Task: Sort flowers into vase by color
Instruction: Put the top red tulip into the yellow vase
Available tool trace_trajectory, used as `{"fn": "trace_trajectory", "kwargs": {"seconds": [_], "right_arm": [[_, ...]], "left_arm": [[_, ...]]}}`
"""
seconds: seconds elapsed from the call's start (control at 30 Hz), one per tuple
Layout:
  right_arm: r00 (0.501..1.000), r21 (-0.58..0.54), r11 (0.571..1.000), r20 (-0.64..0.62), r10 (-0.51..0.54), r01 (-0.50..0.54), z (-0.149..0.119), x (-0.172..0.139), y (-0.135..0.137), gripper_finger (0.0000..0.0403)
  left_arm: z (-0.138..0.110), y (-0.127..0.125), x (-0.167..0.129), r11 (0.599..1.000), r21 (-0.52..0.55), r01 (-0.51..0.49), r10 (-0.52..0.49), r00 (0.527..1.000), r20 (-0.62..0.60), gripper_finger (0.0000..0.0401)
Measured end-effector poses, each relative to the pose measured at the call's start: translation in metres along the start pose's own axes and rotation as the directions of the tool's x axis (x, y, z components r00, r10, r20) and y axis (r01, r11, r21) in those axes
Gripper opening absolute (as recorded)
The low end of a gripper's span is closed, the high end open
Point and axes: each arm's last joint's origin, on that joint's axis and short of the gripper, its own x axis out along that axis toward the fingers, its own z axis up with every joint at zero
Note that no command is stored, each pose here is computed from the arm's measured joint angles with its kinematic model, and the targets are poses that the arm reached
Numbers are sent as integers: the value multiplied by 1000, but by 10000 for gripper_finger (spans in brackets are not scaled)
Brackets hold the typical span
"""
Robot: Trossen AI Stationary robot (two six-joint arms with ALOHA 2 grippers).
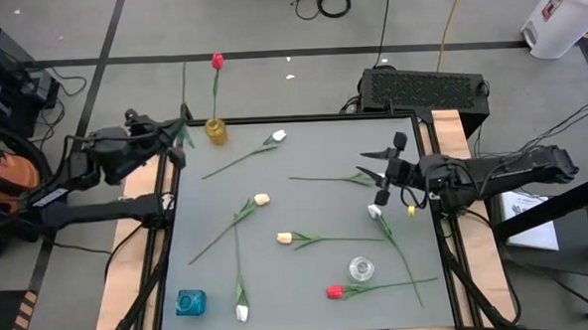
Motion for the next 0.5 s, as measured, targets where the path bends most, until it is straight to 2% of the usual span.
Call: {"fn": "trace_trajectory", "kwargs": {"seconds": [0.13, 0.33, 0.5], "right_arm": [[1000, -4, 1000, 25, 7, -6, -10, 2, 5, 151], [990, 31, 998, 131, 46, -51, -19, 4, 11, 151], [986, 46, 998, 160, 37, -45, -25, 4, 13, 151]], "left_arm": [[-16, 3, -4, 999, -33, 2, -2, 1000, 0, 1], [-34, 1, -3, 994, -107, 0, -2, 1000, -15, 1], [-42, -4, 6, 975, -223, 12, -16, 1000, -14, 1]]}}
